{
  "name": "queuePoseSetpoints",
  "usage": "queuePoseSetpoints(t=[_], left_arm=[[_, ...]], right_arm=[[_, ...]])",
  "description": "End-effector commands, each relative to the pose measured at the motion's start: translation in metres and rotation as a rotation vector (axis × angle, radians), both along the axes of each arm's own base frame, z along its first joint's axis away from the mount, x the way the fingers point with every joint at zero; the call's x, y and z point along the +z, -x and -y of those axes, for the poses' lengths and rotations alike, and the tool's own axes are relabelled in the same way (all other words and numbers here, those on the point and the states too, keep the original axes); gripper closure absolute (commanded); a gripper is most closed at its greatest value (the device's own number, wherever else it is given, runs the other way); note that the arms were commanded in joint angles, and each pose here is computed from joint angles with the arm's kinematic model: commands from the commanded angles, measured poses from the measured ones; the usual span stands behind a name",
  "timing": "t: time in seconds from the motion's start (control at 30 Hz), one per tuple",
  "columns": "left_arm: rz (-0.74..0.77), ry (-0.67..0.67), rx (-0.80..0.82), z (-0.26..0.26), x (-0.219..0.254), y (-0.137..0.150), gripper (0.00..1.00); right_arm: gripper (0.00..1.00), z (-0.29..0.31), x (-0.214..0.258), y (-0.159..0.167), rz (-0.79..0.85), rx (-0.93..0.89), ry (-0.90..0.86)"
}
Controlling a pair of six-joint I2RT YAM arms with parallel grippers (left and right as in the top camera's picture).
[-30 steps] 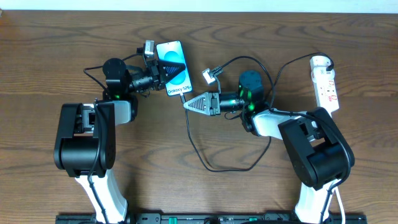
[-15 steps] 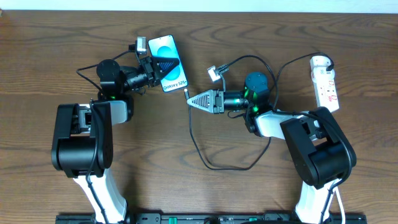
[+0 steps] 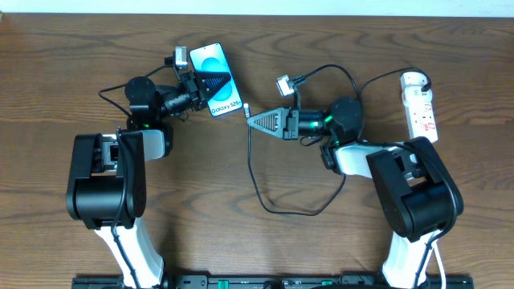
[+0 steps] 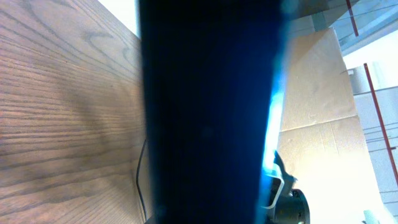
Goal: Plug charger to phone and switch on socket
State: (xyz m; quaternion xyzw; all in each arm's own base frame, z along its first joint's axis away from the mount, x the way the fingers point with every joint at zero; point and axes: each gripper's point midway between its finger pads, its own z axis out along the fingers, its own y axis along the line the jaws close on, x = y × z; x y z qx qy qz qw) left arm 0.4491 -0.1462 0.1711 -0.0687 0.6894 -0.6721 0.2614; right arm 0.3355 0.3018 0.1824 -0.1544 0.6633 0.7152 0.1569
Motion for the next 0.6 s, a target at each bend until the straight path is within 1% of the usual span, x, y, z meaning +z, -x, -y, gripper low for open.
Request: queuePoseSetpoints(t=[0.0, 0.17, 0.23, 0.37, 0.5, 0.57], left_arm=[[0.034, 0.005, 0.005, -0.001, 0.012, -0.004, 0.93], [0.027, 0.008, 0.005, -0.002, 0.012, -0.004, 0.93], [0.027, 0.009, 0.008, -0.002, 0.012, -0.004, 0.93], [0.024, 0.011, 0.013, -0.002, 0.012, -0.005, 0.93], [0.024, 0.011, 0.012, -0.002, 0.012, -0.005, 0.93], [0.024, 0.011, 0.011, -0.002, 0.012, -0.005, 0.93]], right_arm=[[0.99, 0.010, -0.002, -0.001, -0.133, 0.024, 0.010], [0.99, 0.007, 0.011, 0.001, -0.021, 0.009, -0.031], [0.99, 0.002, 0.008, 0.002, -0.032, -0.002, -0.029], [0.99, -0.002, -0.021, 0.005, -0.094, -0.002, 0.038], [0.99, 0.001, -0.012, 0.010, -0.026, 0.021, 0.018], [0.99, -0.002, -0.013, 0.013, -0.034, 0.033, 0.020]])
